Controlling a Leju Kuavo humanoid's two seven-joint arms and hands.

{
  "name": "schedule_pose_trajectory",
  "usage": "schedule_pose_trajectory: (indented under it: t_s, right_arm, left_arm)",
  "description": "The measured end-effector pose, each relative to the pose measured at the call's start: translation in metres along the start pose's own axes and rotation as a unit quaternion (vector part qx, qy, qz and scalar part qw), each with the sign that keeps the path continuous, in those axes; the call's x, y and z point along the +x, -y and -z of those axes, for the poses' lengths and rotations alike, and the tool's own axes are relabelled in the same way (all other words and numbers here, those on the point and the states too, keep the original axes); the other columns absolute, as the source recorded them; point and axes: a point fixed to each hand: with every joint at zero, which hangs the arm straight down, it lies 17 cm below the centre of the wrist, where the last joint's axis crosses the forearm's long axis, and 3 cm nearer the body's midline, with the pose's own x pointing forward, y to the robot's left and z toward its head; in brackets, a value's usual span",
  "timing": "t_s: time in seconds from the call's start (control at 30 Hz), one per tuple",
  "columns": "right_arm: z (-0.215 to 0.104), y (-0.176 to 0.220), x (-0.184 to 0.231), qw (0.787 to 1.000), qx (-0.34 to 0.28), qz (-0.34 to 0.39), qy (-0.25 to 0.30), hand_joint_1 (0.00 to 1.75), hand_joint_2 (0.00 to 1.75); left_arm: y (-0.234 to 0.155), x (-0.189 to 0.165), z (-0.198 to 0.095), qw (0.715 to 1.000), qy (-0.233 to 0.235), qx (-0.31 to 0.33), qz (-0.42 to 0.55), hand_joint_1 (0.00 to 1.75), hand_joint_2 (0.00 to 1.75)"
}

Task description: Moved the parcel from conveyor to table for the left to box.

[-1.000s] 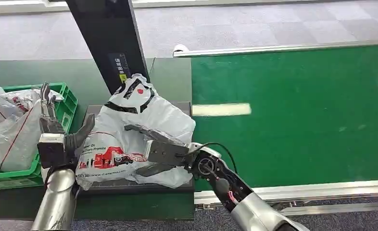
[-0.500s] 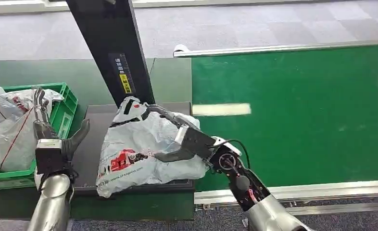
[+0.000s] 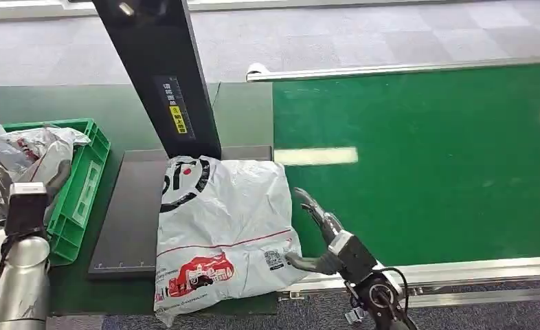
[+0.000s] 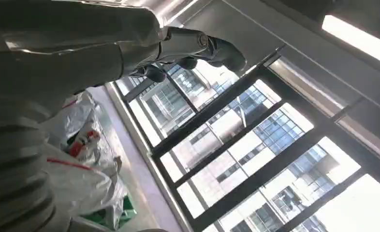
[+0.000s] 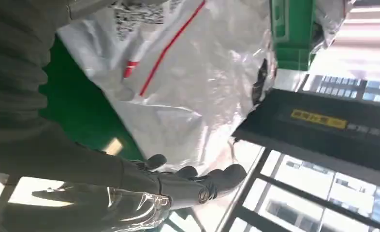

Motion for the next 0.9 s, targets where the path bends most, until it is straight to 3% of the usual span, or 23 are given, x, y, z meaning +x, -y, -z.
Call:
schedule_pose_trajectory:
  t_s: [0.13,0.27,0.53,0.67,0.9]
  right_arm:
    - [-0.019,0.009,-0.006,1.0,-0.023,0.003,-0.011,0.0,1.75]
    - [-0.031,0.018,-0.01,0.999,-0.04,0.007,-0.021,0.0,1.75]
    - [-0.033,0.022,-0.01,0.999,-0.043,0.014,-0.021,0.0,1.75]
    - [-0.032,0.022,-0.009,0.999,-0.044,0.015,-0.019,0.0,1.75]
    - [-0.03,0.024,-0.008,0.999,-0.043,0.014,-0.018,0.0,1.75]
  left_arm:
    - [-0.012,-0.01,0.01,1.0,0.006,-0.013,0.021,0.0,1.75]
    - [0.021,-0.002,0.003,0.992,0.004,-0.111,-0.054,0.0,1.75]
    - [0.133,0.069,-0.066,0.934,0.049,-0.341,-0.093,0.0,1.75]
    - [0.166,0.105,-0.093,0.908,0.081,-0.396,-0.111,0.0,1.75]
    - [0.187,0.125,-0.127,0.872,0.107,-0.463,-0.121,0.0,1.75]
